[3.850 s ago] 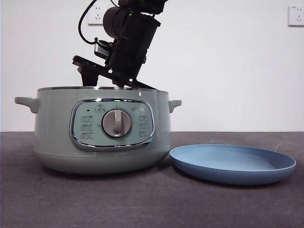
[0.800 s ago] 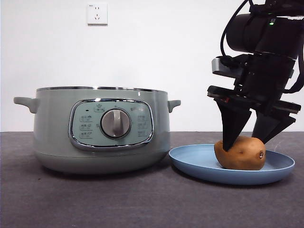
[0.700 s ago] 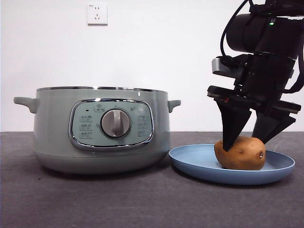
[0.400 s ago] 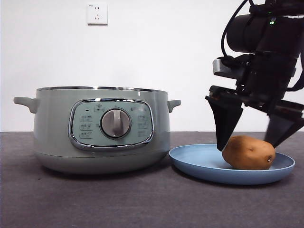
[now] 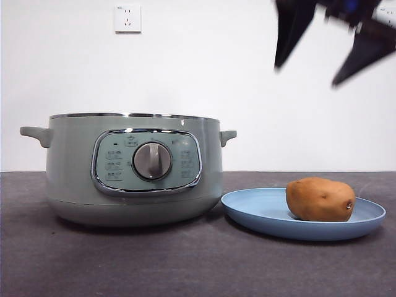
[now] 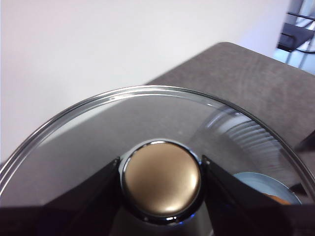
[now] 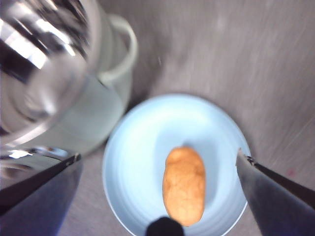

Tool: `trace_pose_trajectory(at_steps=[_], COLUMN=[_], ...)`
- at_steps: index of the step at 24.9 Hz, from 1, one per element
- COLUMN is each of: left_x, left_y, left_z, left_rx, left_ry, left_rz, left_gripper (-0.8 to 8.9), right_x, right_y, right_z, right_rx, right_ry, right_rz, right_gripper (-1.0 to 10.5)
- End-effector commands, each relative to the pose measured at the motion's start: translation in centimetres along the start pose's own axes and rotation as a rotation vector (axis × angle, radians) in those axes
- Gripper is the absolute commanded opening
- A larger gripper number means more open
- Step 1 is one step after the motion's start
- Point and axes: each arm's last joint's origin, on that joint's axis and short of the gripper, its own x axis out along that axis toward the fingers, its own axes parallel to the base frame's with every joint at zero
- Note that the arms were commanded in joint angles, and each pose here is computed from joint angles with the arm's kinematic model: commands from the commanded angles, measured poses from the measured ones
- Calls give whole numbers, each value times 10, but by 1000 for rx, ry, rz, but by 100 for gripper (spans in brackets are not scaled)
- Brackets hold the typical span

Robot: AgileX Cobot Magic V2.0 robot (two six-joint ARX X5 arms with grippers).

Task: Take the potato out from the steamer,put the potato on the plate,close the lid

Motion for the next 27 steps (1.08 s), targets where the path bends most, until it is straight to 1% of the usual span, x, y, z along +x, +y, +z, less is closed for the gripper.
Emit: trace_pose_trajectory(at_steps=[1, 5, 9, 12, 14, 17, 21, 27], left_x=[13, 29, 50, 71, 79, 85, 94, 109], left_y=[6, 9, 10, 9, 6, 2, 0, -4], left_z=[-1, -11, -30, -56, -73, -98, -124, -158], left_rx=[-23, -43, -75, -100, -127, -136, -154, -152], left_ry=[7, 29, 55, 85, 88, 108, 111, 104], left_rz=[-4, -3, -7, -12, -14, -15, -14, -14], left_gripper=[-8, -8, -8, -8, -8, -8, -8, -8], right_x=[-31, -67, -86, -88, -88, -88, -88, -88], right_y=[3, 5, 0, -5, -9, -11, -11, -11], right_z=[3, 4, 2, -2, -4, -4, -4, -4], right_rx=[-6, -9, 11, 29, 43, 48, 49, 49], right_ry=[-97, -189, -219, -197, -173, -170, -170, -170], right_rz=[1, -12, -96, -115, -130, -137, -138, -138], right_gripper=[563, 562, 563, 563, 563, 563, 563, 562])
